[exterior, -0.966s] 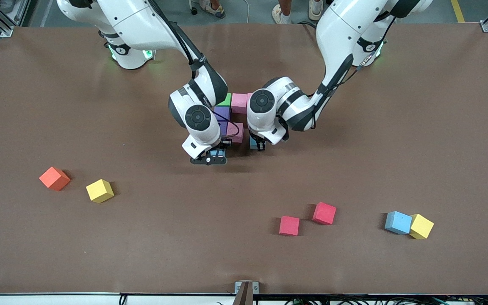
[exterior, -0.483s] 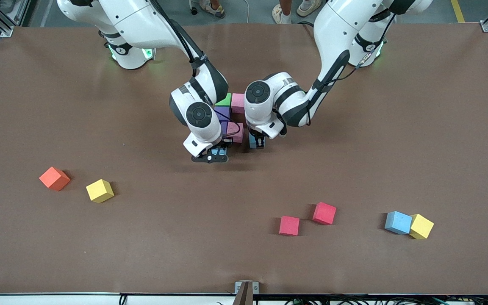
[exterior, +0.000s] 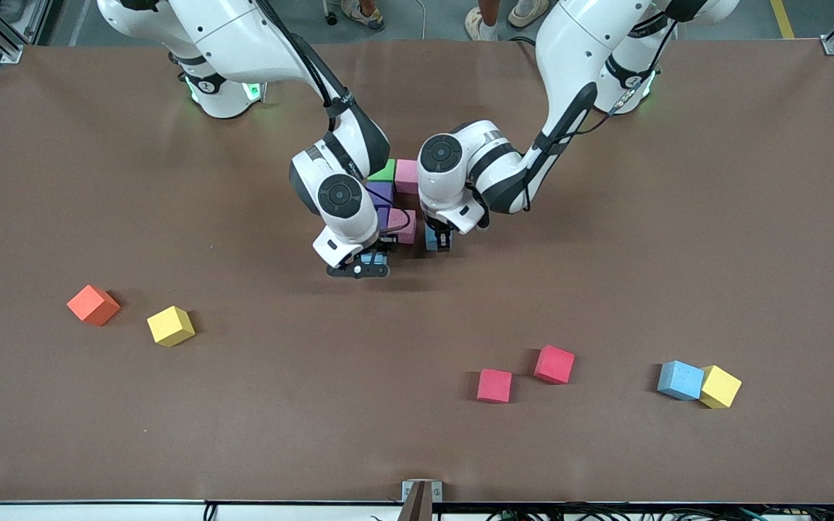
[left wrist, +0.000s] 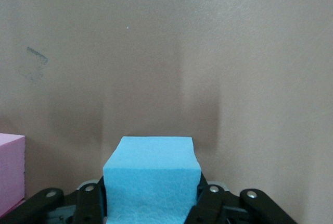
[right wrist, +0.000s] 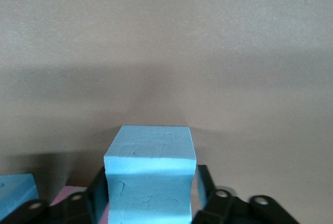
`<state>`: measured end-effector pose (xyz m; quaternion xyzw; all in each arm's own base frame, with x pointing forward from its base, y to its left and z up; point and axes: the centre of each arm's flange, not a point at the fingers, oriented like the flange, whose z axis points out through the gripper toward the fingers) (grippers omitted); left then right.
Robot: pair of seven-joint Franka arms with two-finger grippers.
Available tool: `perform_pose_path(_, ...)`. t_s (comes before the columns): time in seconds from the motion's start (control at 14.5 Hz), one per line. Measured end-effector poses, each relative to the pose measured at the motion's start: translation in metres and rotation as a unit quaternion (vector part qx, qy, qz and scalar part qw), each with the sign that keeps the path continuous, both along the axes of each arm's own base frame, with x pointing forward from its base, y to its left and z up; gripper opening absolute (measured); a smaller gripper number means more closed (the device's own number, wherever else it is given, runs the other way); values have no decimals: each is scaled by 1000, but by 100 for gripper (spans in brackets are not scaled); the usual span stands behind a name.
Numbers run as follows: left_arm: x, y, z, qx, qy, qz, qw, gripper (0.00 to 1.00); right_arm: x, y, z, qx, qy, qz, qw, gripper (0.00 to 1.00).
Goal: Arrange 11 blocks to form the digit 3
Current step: 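Place the blue cubes below purple and beside pink, opening both grippers, then reach the right gripper to the yellow cube while the left gripper withdraws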
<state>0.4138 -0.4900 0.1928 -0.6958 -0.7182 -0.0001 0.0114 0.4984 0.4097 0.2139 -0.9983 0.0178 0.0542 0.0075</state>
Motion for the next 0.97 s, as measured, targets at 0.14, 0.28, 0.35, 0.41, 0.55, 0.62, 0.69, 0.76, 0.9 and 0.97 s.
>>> perform_pose_path(0.14, -6, -5, 0, 0, 0, -6, 1000, 6, 0, 0, 0, -1, 0, -7, 1000, 97)
perform_pose_path(0.28, -12, -9, 0, 3, -5, -18, 1000, 6, 1, 0, 1, 0, -1, -10, 1000, 100)
perform_pose_path(0.35, -14, -11, 0, 5, -8, -24, 1000, 6, 2, 0, 4, 2, -5, -11, 1000, 100)
perform_pose_path(0.41, -15, -12, 0, 6, -10, -28, 1000, 6, 5, 0, 10, 5, -9, -13, 1000, 100)
perform_pose_path(0.55, -18, -14, 0, 8, -13, -34, 999, 6, 14, -6, 30, 13, -20, -23, 999, 100)
perform_pose_path(0.62, -19, -15, 0, 7, -13, -35, 999, 6, 22, -12, 46, 15, -22, -29, 999, 100)
perform_pose_path(0.69, -20, -16, 0, 7, -13, -36, 999, 6, 31, -20, 64, 17, -22, -37, 999, 100)
perform_pose_path(0.76, -21, -17, 0, 6, -13, -37, 999, 6, 43, -31, 85, 18, -20, -48, 999, 100)
perform_pose_path(0.9, -23, -19, 0, 4, -15, -38, 999, 6, 76, -65, 134, 20, -19, -77, 997, 100)
perform_pose_path(0.97, -23, -20, 0, 3, -15, -38, 999, 6, 93, -89, 151, 21, -23, -96, 995, 100)
